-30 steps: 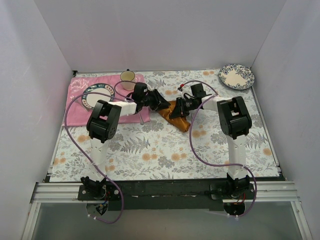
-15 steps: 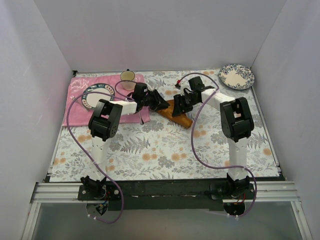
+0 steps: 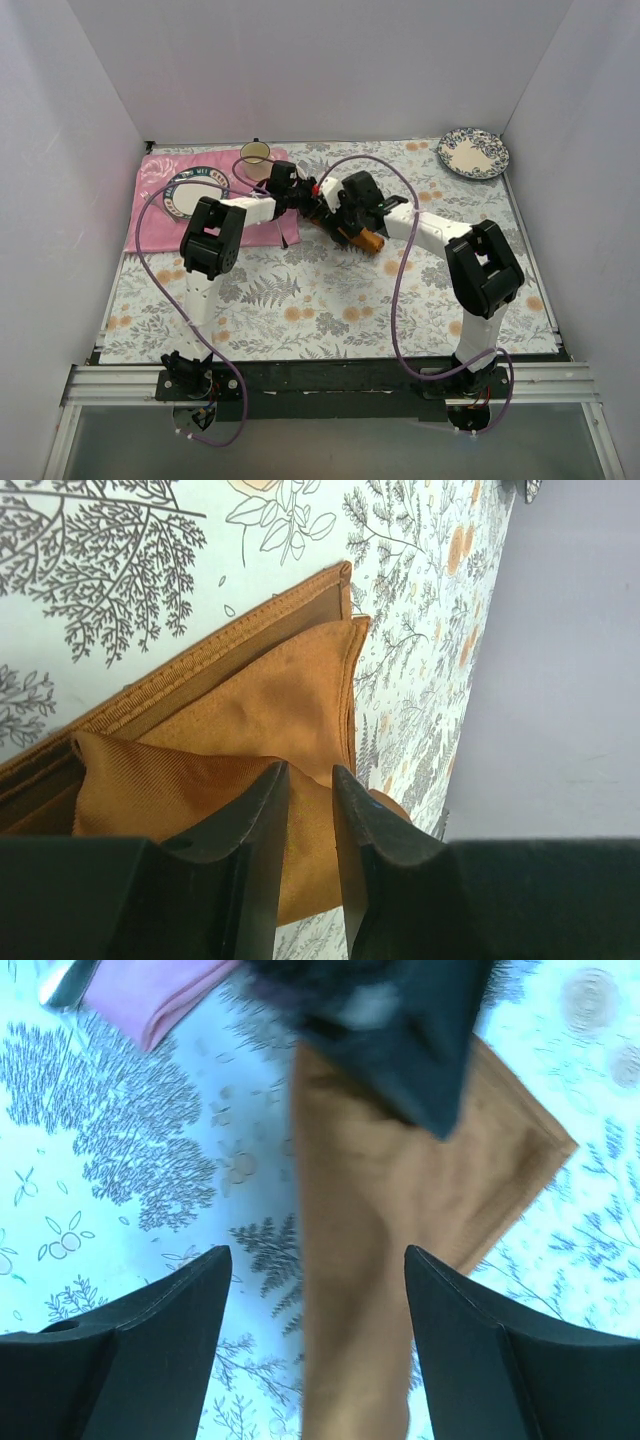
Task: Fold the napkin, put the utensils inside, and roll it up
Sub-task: Roll the napkin with the utensil
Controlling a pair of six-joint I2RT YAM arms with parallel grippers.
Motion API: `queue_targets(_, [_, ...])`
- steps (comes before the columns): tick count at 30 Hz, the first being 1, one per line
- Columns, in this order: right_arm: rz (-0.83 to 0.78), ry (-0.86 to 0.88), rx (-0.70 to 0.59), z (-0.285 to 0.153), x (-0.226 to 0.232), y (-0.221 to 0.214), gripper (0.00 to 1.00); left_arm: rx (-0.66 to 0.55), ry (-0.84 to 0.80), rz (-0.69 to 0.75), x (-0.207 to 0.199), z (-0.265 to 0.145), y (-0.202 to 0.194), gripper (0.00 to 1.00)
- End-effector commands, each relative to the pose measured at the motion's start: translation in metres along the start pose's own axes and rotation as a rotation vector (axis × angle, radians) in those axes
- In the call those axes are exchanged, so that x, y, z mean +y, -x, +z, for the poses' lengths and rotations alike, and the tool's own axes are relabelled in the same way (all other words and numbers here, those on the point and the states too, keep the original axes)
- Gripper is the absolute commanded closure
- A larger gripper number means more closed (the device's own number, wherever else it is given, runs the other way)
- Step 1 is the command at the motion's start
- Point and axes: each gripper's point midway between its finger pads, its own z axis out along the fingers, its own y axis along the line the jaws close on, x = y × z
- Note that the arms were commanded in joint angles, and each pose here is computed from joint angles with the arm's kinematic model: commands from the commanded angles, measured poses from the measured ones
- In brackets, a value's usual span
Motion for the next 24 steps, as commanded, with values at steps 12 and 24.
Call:
queue_targets(12, [-0.424,-0.428,0.078,0.023,-0.021,-0.029,0.28,0.091,0.119,-0.051,0.041,0.008,-0.007,0.76])
queue_targets(24, [-0.454,-0.469,0.077,0.035,-0.027,-0.034,0.61,0.13,0.09,-0.057,0.035,0.011,0.0,0.77])
